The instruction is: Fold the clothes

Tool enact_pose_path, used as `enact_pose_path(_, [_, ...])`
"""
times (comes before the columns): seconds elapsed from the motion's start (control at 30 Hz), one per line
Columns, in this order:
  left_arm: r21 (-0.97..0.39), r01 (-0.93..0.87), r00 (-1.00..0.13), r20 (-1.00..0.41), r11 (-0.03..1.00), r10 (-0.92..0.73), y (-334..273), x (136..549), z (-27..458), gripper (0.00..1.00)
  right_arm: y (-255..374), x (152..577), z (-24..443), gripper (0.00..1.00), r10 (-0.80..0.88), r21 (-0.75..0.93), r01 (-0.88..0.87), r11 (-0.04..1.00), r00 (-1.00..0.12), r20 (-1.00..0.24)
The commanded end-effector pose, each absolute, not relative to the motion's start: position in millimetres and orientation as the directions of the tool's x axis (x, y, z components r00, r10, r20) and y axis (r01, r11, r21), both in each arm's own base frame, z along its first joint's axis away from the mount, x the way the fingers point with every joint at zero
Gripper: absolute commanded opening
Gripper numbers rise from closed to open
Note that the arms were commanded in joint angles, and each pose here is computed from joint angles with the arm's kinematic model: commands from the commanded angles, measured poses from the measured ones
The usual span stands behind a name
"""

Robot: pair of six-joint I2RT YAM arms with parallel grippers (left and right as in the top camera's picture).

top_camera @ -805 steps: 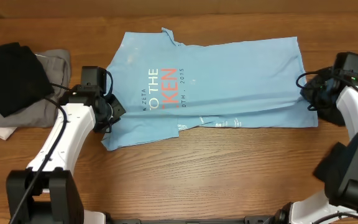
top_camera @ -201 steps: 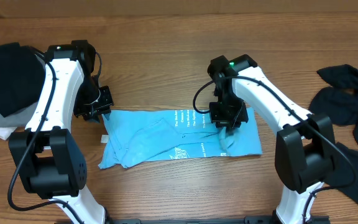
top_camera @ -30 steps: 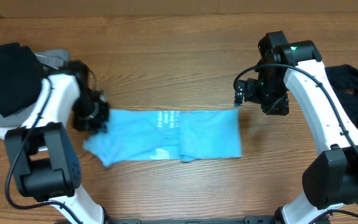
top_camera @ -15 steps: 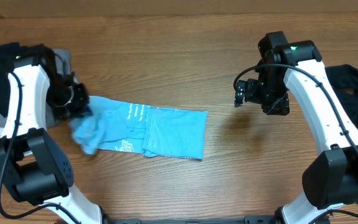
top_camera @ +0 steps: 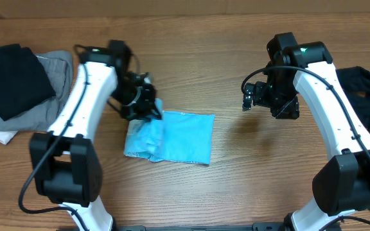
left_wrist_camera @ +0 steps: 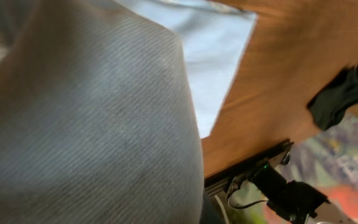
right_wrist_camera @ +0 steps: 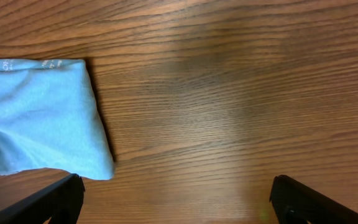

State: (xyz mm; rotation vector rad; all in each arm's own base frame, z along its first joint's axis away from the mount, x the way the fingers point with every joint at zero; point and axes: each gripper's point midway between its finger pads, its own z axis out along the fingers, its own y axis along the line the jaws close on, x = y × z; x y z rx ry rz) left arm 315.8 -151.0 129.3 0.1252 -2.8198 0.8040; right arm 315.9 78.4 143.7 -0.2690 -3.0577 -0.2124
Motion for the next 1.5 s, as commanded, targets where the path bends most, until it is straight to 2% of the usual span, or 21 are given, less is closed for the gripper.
enact_pose_path(0.0, [-0.522, -0.113, -0.975, 0.222, 0.845, 0.006, -179.5, 309.2, 136.5, 0.07, 76.9, 319.7, 149.8, 1.0, 0.166, 0.134, 0.171, 0.976, -0.985, 0.05])
enact_pose_path(0.1, [-0.465, -0.107, -0.973, 0.231, 0.879, 0.004, -181.8, 302.9, 131.2, 0.07, 76.9, 319.7, 149.8, 1.0, 0.165, 0.134, 0.171, 0.976, -0.985, 0.05])
enact_pose_path(0.27, [-0.457, -0.088, -0.965, 0.258, 0.885, 0.037, -190.8, 290.2, 132.2, 0.07, 77.0, 319.6, 149.8, 1.0, 0.165, 0.134, 0.17, 0.976, -0.985, 0.05])
enact_pose_path(0.33, [-0.447, -0.08, -0.956, 0.286, 0.891, 0.058, -186.9, 281.2, 134.8, 0.04, 76.9, 319.3, 149.7, 1.0, 0.165, 0.133, 0.171, 0.976, -0.985, 0.052])
enact_pose_path(0.43, [-0.391, -0.093, -0.95, 0.309, 0.916, 0.036, -166.2, 278.6, 141.8, 0.04, 76.7, 317.3, 149.3, 1.0, 0.165, 0.131, 0.172, 0.976, -0.984, 0.06])
enact_pose_path(0.53, [-0.36, -0.112, -0.962, 0.274, 0.926, -0.01, -148.0, 291.8, 153.9, 0.04, 76.3, 315.3, 146.8, 1.0, 0.165, 0.128, 0.173, 0.977, -0.984, 0.068])
enact_pose_path(0.77, [-0.399, -0.135, -0.984, 0.165, 0.907, -0.074, -145.3, 321.6, 186.4, 0.04, 81.7, 307.7, 127.9, 1.0, 0.162, 0.15, 0.177, 0.973, -0.981, 0.109])
enact_pose_path(1.0, [-0.334, -0.088, -0.981, 0.192, 0.938, -0.024, -152.3, 304.2, 184.3, 0.08, 80.6, 301.5, 112.5, 1.0, 0.163, 0.142, 0.181, 0.973, -0.978, 0.131])
enact_pose_path(1.17, [-0.335, -0.047, -0.982, 0.186, 0.941, 0.017, -165.3, 299.1, 183.9, 0.09, 80.8, 303.0, 112.3, 1.0, 0.163, 0.144, 0.18, 0.973, -0.979, 0.125])
enact_pose_path(1.33, [-0.317, 0.029, -0.99, 0.119, 0.948, 0.07, -183.0, 304.6, 178.7, 0.15, 80.8, 302.8, 112.3, 1.0, 0.163, 0.144, 0.18, 0.973, -0.979, 0.126])
enact_pose_path(1.47, [-0.263, 0.061, -0.992, 0.09, 0.963, 0.088, -197.5, 305.2, 168.8, 0.17, 80.7, 302.3, 112.3, 1.0, 0.163, 0.143, 0.181, 0.973, -0.978, 0.128])
